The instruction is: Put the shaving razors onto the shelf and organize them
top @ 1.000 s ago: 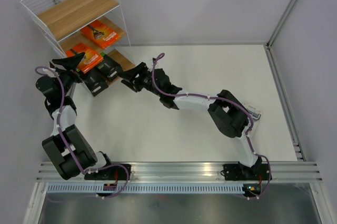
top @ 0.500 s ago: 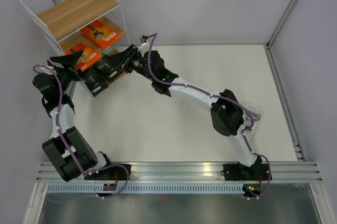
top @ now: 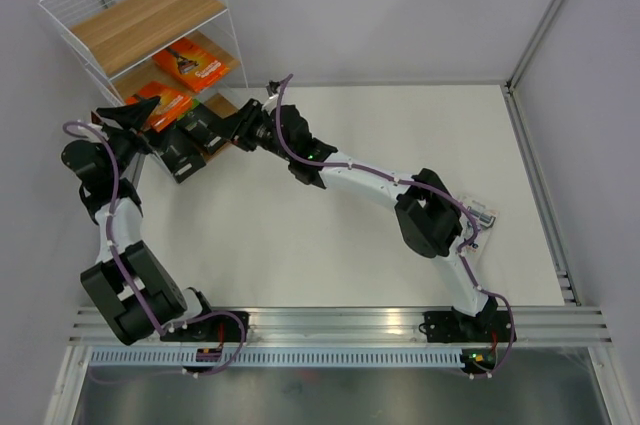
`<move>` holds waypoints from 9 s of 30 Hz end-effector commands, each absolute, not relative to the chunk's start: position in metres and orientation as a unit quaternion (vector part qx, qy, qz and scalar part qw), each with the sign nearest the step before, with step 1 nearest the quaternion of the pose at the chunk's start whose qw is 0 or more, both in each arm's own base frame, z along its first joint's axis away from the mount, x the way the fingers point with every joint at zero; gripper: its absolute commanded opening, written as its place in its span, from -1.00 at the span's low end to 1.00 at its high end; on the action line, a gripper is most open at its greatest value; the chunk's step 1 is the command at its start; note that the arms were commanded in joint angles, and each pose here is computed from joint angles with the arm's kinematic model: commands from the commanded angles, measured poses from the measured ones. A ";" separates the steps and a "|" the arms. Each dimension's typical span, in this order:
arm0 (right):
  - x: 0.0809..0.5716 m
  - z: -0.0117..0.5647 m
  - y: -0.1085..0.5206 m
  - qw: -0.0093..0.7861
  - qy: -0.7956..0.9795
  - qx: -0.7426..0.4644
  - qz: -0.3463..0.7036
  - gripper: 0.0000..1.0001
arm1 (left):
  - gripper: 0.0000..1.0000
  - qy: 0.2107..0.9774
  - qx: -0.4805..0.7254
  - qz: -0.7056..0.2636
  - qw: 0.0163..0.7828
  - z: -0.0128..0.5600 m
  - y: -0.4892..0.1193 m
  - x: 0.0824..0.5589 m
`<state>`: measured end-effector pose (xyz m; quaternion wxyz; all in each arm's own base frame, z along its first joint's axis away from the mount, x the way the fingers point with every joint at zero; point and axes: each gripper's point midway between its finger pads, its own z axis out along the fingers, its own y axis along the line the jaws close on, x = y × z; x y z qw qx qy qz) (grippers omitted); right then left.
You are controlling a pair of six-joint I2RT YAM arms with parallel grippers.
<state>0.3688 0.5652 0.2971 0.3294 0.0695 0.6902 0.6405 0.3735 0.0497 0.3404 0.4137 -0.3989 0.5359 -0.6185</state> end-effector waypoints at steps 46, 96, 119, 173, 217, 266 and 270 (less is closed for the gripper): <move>0.365 0.344 0.577 0.350 0.646 0.004 0.678 -0.38 | 0.47 0.625 -0.393 -0.467 0.486 0.350 0.071 0.366; 0.398 0.289 0.647 0.443 0.626 -0.008 0.642 -0.99 | 0.64 0.670 -0.310 -0.483 0.470 0.328 0.053 0.360; 0.385 0.329 0.645 0.484 0.596 -0.016 0.641 -0.99 | 0.64 0.687 -0.315 -0.443 0.482 0.331 0.057 0.355; 0.390 0.225 0.417 0.464 0.768 -0.070 0.435 -0.99 | 0.11 0.849 0.142 0.046 0.507 0.320 0.013 0.413; 0.396 0.209 0.431 0.429 0.772 -0.063 0.465 -0.99 | -0.95 0.852 0.225 0.173 0.440 0.287 0.046 0.403; 0.392 0.204 0.428 0.418 0.777 -0.065 0.466 -0.99 | -0.63 0.796 0.235 0.026 0.557 0.335 -0.030 0.378; 0.402 0.219 0.383 0.434 0.785 -0.048 0.439 -0.96 | 0.16 0.784 0.200 -0.127 0.574 0.358 -0.082 0.364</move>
